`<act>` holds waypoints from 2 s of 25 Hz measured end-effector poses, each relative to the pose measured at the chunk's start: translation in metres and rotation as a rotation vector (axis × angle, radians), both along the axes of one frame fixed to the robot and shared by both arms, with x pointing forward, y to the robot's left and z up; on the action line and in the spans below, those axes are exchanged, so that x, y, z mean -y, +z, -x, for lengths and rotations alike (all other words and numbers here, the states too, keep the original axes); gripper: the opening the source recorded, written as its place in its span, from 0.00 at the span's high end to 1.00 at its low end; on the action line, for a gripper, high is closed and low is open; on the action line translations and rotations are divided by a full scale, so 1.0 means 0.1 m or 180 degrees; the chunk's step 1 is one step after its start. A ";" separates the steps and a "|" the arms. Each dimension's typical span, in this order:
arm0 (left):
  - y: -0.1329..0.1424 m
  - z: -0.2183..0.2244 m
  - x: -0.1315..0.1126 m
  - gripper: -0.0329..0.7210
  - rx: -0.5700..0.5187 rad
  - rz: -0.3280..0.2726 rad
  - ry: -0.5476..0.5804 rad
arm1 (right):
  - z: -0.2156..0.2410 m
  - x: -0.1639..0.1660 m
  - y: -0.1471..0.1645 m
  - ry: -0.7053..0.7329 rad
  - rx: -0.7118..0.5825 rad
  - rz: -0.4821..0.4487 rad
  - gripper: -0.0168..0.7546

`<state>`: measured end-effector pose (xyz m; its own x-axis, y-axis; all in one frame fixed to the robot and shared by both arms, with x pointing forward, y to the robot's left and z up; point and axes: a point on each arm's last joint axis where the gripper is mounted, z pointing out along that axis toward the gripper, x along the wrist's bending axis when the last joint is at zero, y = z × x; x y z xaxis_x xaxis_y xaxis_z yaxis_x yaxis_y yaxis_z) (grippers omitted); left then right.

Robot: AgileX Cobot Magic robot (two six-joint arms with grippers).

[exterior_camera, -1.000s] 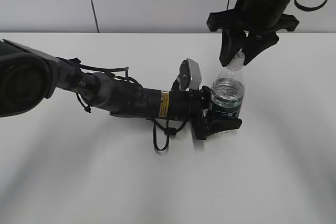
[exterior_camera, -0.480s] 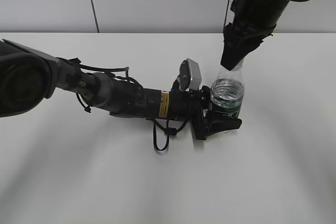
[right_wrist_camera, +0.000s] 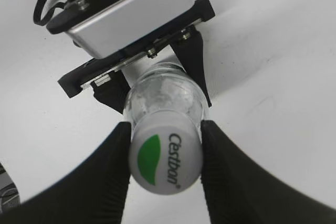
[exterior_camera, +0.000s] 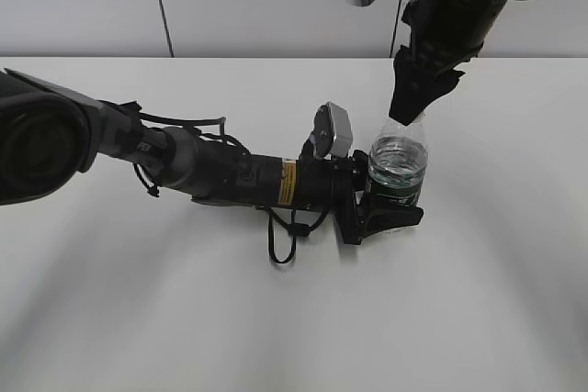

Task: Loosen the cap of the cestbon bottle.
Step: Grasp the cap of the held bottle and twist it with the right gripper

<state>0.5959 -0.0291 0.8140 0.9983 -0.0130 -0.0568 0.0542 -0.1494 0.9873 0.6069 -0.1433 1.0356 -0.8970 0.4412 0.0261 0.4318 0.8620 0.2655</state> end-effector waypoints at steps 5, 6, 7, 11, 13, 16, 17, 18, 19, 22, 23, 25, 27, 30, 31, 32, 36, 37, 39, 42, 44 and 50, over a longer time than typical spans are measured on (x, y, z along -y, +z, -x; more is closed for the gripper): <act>0.00 0.00 0.00 0.29 -0.0002 0.0000 0.0000 | 0.00 0.00 0.00 -0.0282 -0.0062 -0.0021 0.33; 0.00 0.00 0.00 0.29 -0.0002 0.0000 0.0000 | 0.00 0.00 0.00 -0.0355 -0.0079 -0.0029 0.32; 0.00 0.00 0.00 0.29 -0.0002 0.0000 0.0000 | 0.00 0.00 0.00 -0.0421 -0.0096 -0.0036 0.31; 0.00 0.00 0.00 0.29 -0.0002 0.0000 0.0000 | 0.00 0.00 0.00 -0.0895 -0.0222 -0.0099 0.30; 0.00 0.00 0.00 0.29 -0.0004 0.0000 0.0001 | 0.00 -0.01 0.01 -0.1202 -0.0309 -0.0175 0.30; 0.00 0.00 0.00 0.29 -0.0004 0.0000 0.0001 | 0.01 -0.03 0.05 -0.1635 -0.0431 -0.0307 0.30; 0.00 0.00 0.00 0.29 -0.0007 0.0001 0.0003 | 0.02 -0.03 0.06 -0.1798 -0.0476 -0.0340 0.30; 0.00 0.00 0.00 0.29 -0.0007 0.0001 0.0003 | 0.02 -0.03 0.07 -0.1942 -0.0514 -0.0372 0.30; 0.00 0.00 0.00 0.29 -0.0007 0.0001 0.0003 | 0.02 -0.04 0.08 -0.2120 -0.0558 -0.0400 0.30; 0.00 0.00 0.00 0.29 -0.0012 0.0001 0.0004 | 0.02 -0.04 0.09 -0.2501 -0.0656 -0.0457 0.30; 0.00 0.00 0.00 0.29 -0.0014 0.0001 0.0004 | 0.02 -0.04 0.09 -0.2563 -0.0671 -0.0466 0.30; 0.00 0.00 0.00 0.29 -0.0014 0.0001 0.0004 | 0.02 -0.04 0.09 -0.2618 -0.0686 -0.0473 0.30; 0.00 0.00 0.00 0.29 -0.0014 0.0001 0.0004 | 0.01 -0.04 0.09 -0.2634 -0.0686 -0.0470 0.30; 0.00 0.00 0.00 0.29 -0.0014 0.0001 0.0004 | 0.01 -0.03 0.08 -0.2638 -0.0665 -0.0447 0.30; 0.00 0.00 0.00 0.29 -0.0014 0.0001 0.0004 | 0.01 -0.02 0.08 -0.2635 -0.0649 -0.0430 0.30; 0.00 0.00 0.00 0.29 -0.0014 0.0001 0.0004 | 0.01 -0.02 0.08 -0.2636 -0.0638 -0.0417 0.31; 0.00 0.00 0.00 0.29 -0.0014 0.0001 0.0004 | 0.01 0.00 0.08 -0.2629 -0.0604 -0.0372 0.37; 0.00 0.00 0.00 0.29 -0.0014 0.0001 0.0004 | 0.01 0.00 0.08 -0.2626 -0.0599 -0.0356 0.40; 0.00 0.00 0.00 0.29 -0.0014 0.0001 0.0004 | 0.01 0.01 0.07 -0.2619 -0.0595 -0.0318 0.44; 0.00 0.00 0.00 0.29 -0.0014 0.0001 0.0004 | 0.02 0.01 0.07 -0.2615 -0.0601 -0.0292 0.50; 0.00 0.00 0.00 0.29 -0.0014 0.0001 0.0004 | 0.02 0.01 0.07 -0.2594 -0.0604 -0.0283 0.53; 0.00 0.00 0.00 0.29 -0.0014 0.0001 0.0004 | 0.02 0.01 0.07 -0.2419 -0.0572 -0.0256 0.59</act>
